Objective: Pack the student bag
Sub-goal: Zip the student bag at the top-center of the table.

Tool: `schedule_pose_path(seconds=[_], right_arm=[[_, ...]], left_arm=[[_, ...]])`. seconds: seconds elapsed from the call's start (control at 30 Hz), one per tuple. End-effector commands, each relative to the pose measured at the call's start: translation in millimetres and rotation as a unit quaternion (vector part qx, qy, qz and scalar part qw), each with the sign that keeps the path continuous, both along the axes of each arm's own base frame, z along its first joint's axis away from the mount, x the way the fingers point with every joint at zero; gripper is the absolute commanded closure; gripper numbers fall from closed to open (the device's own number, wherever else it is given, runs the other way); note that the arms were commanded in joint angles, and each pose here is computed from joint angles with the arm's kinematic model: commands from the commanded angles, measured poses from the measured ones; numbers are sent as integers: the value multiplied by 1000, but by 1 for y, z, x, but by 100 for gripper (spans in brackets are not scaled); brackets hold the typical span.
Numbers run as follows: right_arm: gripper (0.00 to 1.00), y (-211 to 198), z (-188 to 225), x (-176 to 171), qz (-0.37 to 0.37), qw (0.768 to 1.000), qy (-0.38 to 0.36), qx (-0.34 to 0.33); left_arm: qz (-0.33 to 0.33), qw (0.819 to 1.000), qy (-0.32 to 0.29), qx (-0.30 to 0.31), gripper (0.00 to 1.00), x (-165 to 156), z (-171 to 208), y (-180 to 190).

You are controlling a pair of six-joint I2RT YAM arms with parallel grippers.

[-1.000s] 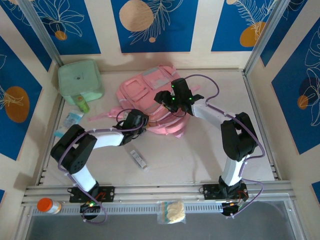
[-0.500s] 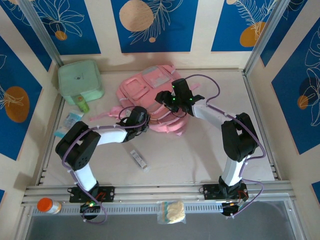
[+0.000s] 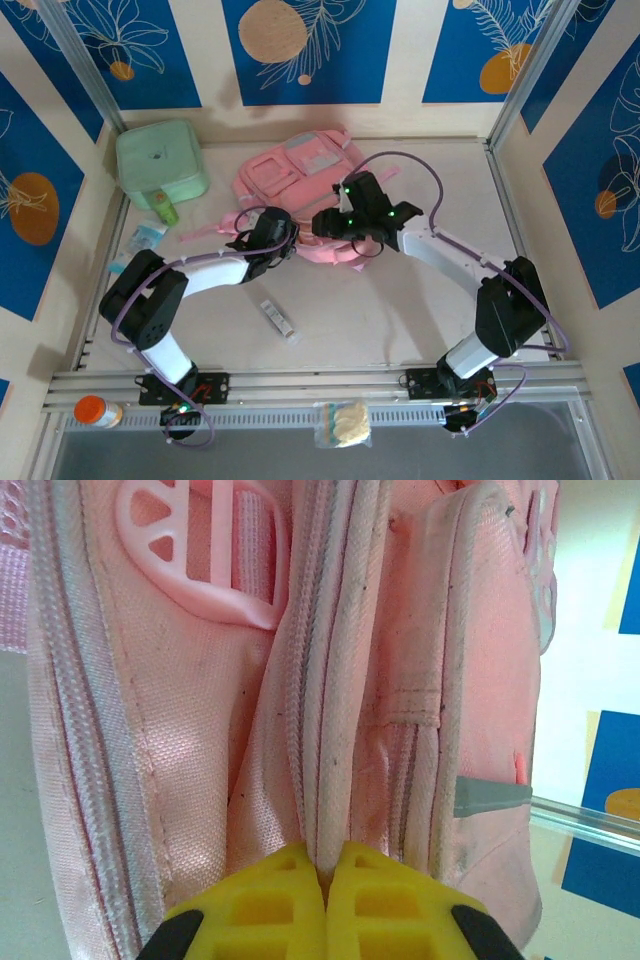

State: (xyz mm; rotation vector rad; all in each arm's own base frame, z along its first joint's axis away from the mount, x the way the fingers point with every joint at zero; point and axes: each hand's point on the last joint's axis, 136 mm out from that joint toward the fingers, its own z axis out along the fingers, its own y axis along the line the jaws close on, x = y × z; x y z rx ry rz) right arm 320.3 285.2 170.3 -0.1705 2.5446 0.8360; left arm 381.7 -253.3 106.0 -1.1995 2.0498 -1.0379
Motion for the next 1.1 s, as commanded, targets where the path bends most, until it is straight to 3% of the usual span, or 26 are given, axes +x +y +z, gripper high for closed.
schedule_pose_path(seconds=[0.0, 0.17, 0.67, 0.8, 1.07], right_arm=[[53, -8, -22, -19, 44, 998, 4, -50], [52, -5, -32, -4, 46, 994, 7, -101], [59, 20, -61, 20, 63, 986, -6, -153], [67, 21, -73, 26, 61, 982, -9, -180], [97, 7, -66, 24, 52, 972, -44, -226]], left_arm=[[-6, 998, -56, -18, 100, 14, 47, -7], [-13, 998, -57, -23, 100, 16, 48, -11], [-16, 998, -61, -15, 100, 16, 51, -11], [-17, 998, -62, -16, 100, 16, 52, -11], [-15, 997, -69, 14, 100, 14, 62, 2]])
